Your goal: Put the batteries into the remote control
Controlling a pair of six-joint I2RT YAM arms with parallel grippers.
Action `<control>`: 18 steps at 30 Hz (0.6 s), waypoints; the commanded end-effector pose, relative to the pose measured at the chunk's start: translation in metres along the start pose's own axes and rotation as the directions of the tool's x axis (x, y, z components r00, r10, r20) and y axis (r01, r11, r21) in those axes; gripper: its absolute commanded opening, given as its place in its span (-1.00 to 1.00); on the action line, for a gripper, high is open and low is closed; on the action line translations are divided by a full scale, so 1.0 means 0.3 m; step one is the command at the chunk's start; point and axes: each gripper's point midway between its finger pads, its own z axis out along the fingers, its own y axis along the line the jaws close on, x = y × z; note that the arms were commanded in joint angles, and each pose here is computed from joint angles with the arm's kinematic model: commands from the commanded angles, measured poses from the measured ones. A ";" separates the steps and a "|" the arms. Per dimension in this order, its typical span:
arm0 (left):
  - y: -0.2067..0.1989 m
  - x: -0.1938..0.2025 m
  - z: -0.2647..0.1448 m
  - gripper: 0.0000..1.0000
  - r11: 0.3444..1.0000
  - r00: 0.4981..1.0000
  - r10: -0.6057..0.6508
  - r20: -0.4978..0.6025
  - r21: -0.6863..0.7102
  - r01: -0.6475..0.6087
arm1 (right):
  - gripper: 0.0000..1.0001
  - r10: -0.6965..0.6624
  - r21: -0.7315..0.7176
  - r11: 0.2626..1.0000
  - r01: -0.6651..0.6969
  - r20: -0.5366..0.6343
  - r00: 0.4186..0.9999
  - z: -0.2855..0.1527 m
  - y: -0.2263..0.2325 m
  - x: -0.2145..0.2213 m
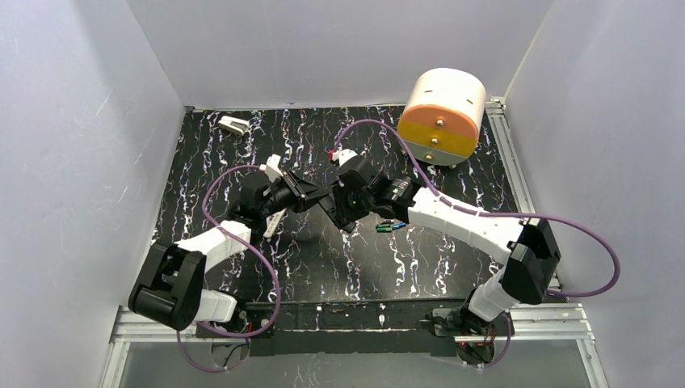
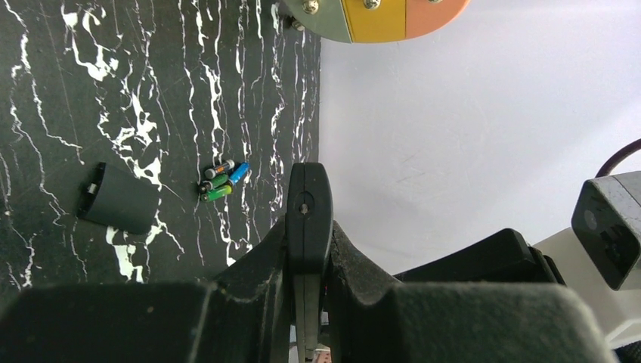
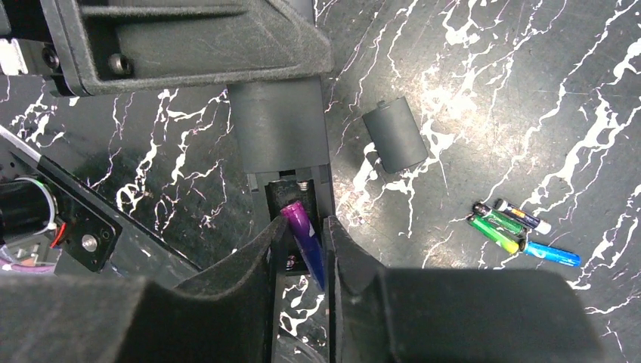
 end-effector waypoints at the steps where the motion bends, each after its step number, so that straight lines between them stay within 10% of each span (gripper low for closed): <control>1: -0.082 0.025 -0.010 -1.00 0.997 0.998 -0.004 -0.059 0.079 0.009 | -0.31 0.011 0.020 1.000 -0.012 0.063 0.998 -0.034 -0.011 -0.044; 18: -0.067 0.010 -0.008 -1.00 0.998 0.999 -0.005 -0.050 0.069 0.009 | -0.01 0.097 -0.040 0.995 -0.092 0.178 0.979 -0.125 0.021 -0.122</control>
